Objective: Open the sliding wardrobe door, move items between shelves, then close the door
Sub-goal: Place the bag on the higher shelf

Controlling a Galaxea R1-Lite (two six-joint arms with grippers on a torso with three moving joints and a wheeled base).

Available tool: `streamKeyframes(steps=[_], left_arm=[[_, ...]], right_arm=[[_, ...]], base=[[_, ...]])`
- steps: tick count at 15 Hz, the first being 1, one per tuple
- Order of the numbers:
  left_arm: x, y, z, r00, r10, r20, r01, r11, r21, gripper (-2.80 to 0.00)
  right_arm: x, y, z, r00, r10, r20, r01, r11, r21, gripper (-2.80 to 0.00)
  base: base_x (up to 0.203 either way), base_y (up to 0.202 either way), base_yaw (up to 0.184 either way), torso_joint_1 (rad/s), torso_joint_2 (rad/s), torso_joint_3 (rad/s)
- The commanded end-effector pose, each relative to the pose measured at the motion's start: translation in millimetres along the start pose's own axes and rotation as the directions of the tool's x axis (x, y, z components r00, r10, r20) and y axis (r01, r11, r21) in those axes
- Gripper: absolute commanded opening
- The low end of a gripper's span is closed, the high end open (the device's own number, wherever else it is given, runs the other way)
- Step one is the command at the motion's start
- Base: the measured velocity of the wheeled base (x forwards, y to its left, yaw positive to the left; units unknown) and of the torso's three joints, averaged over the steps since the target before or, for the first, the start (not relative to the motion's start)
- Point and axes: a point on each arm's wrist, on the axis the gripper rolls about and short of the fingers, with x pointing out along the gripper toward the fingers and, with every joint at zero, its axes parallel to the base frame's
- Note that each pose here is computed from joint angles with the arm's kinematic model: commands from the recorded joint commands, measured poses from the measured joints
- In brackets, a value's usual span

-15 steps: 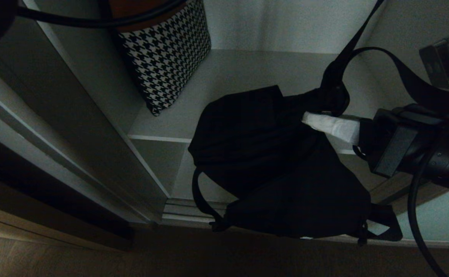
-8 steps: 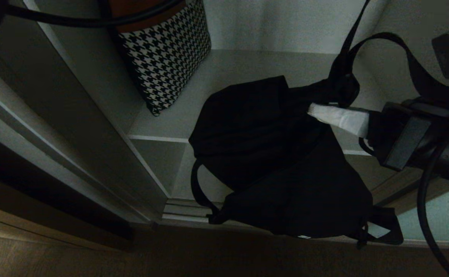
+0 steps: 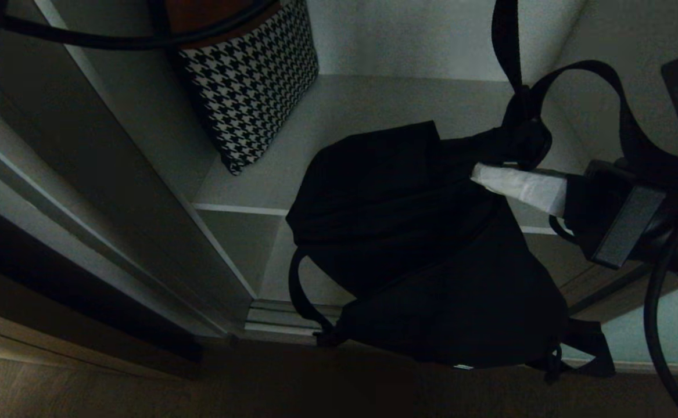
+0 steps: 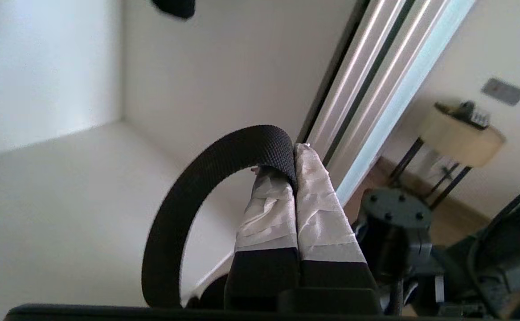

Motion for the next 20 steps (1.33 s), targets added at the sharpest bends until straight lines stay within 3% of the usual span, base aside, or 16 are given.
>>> streamKeyframes(steps=[1,4,5,9,12,14,16,20], left_arm=[[-1,-0.5,0,1.000,0.005,-0.013,-0.005,1.000,0.000,-2.80],[-4,-3.0,4,0.999,0.043,-0.014,-0.043,0.999,-0.004,-2.80],[-4,-4.6,4,0.999,0.050,-0.014,-0.051,0.999,-0.006,0.00],[-10,-15.7,13,1.000,0.024,0.018,-0.024,0.999,-0.029,0.00],[-26,-16.0,21,0.995,0.102,-0.011,-0.102,0.994,-0.035,0.00],[-40,-13.6,25,0.992,0.104,-0.072,-0.106,0.994,-0.023,0.00],[-51,-9.7,33,0.987,0.138,-0.085,-0.141,0.990,-0.028,0.00],[-56,0.5,21,0.959,0.245,-0.139,-0.251,0.968,-0.027,0.00]], right_arm=[[1,0,1,1.000,0.005,0.004,-0.005,1.000,-0.001,-2.80],[0,-1,-2,1.000,0.001,-0.004,-0.001,1.000,0.006,-2.80],[0,0,-1,1.000,0.003,-0.001,-0.003,1.000,0.009,-2.80],[-3,4,8,0.999,0.007,0.032,-0.007,1.000,-0.005,-2.80],[-10,9,18,0.998,0.013,0.068,-0.012,1.000,-0.022,-2.80],[-15,11,24,0.996,0.011,0.090,-0.008,0.999,-0.032,-2.80],[-17,8,27,0.995,-0.010,0.103,0.014,0.999,-0.041,-2.80],[-23,-1,43,0.986,-0.062,0.153,0.069,0.997,-0.040,-2.80]], base=[[0.000,0.000,0.000,0.000,0.00,0.000],[0.000,0.000,0.000,0.000,0.00,0.000],[0.000,0.000,0.000,0.000,0.00,0.000],[0.000,0.000,0.000,0.000,0.00,0.000],[0.000,0.000,0.000,0.000,0.00,0.000],[0.000,0.000,0.000,0.000,0.00,0.000],[0.000,0.000,0.000,0.000,0.00,0.000],[0.000,0.000,0.000,0.000,0.00,0.000]])
